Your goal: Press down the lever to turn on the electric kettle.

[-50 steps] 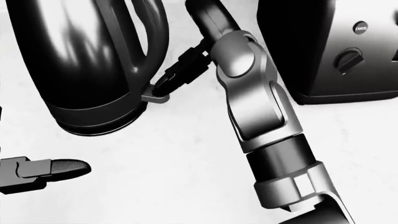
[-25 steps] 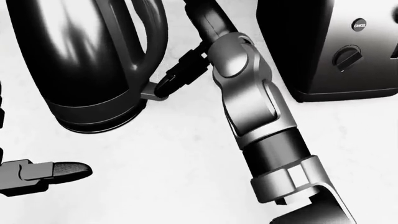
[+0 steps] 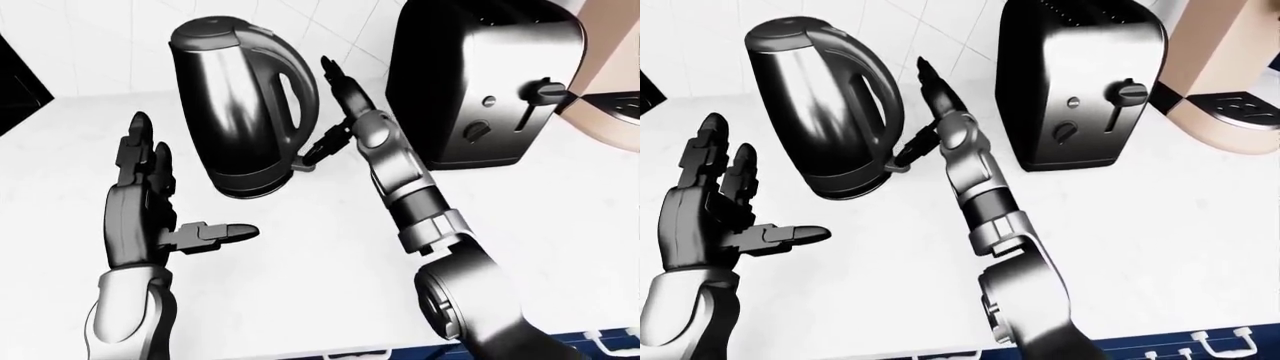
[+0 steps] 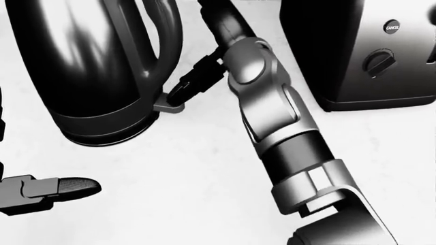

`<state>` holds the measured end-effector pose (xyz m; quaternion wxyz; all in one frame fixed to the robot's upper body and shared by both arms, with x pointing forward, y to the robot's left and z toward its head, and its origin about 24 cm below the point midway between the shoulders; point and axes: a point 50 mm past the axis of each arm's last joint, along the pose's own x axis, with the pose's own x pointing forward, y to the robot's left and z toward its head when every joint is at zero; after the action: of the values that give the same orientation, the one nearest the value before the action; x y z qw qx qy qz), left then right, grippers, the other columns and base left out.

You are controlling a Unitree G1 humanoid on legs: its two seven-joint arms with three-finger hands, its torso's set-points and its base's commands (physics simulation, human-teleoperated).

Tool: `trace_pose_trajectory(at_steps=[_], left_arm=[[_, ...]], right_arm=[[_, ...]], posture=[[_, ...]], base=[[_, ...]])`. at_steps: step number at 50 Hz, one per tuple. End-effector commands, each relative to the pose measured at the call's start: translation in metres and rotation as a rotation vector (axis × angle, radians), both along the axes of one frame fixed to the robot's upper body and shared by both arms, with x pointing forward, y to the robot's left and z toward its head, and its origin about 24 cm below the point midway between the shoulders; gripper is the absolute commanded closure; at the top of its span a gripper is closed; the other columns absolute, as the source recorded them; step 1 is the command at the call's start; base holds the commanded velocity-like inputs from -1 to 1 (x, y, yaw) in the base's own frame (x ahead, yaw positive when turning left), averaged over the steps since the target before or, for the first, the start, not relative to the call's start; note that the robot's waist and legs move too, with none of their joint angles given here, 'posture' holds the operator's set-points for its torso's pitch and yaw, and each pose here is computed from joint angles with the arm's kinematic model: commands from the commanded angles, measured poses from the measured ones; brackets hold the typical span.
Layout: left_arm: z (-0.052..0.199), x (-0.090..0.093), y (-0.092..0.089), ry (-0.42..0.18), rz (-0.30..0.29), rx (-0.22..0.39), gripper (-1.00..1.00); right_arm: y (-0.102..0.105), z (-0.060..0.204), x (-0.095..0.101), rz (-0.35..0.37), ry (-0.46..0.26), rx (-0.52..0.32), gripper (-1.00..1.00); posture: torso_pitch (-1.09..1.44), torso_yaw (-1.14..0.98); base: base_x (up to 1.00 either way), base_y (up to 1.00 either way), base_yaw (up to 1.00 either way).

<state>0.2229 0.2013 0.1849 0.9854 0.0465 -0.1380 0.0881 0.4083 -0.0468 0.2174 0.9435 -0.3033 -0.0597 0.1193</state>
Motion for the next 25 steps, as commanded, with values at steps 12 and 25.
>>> trace_pose_trajectory(at_steps=[12, 25], left_arm=[[0.012, -0.004, -0.001, -0.079, -0.001, 0.019, -1.0], [0.013, -0.005, -0.002, -0.081, -0.002, 0.023, -1.0]], right_arm=[[0.005, 0.005, 0.0, 0.013, -0.077, -0.067, -1.0], [0.007, -0.006, -0.001, 0.023, -0.051, -0.095, -1.0]], posture=[[0.0, 0.0], [0.0, 0.0]], base=[[0.0, 0.0, 0.0], [0.0, 0.0, 0.0]])
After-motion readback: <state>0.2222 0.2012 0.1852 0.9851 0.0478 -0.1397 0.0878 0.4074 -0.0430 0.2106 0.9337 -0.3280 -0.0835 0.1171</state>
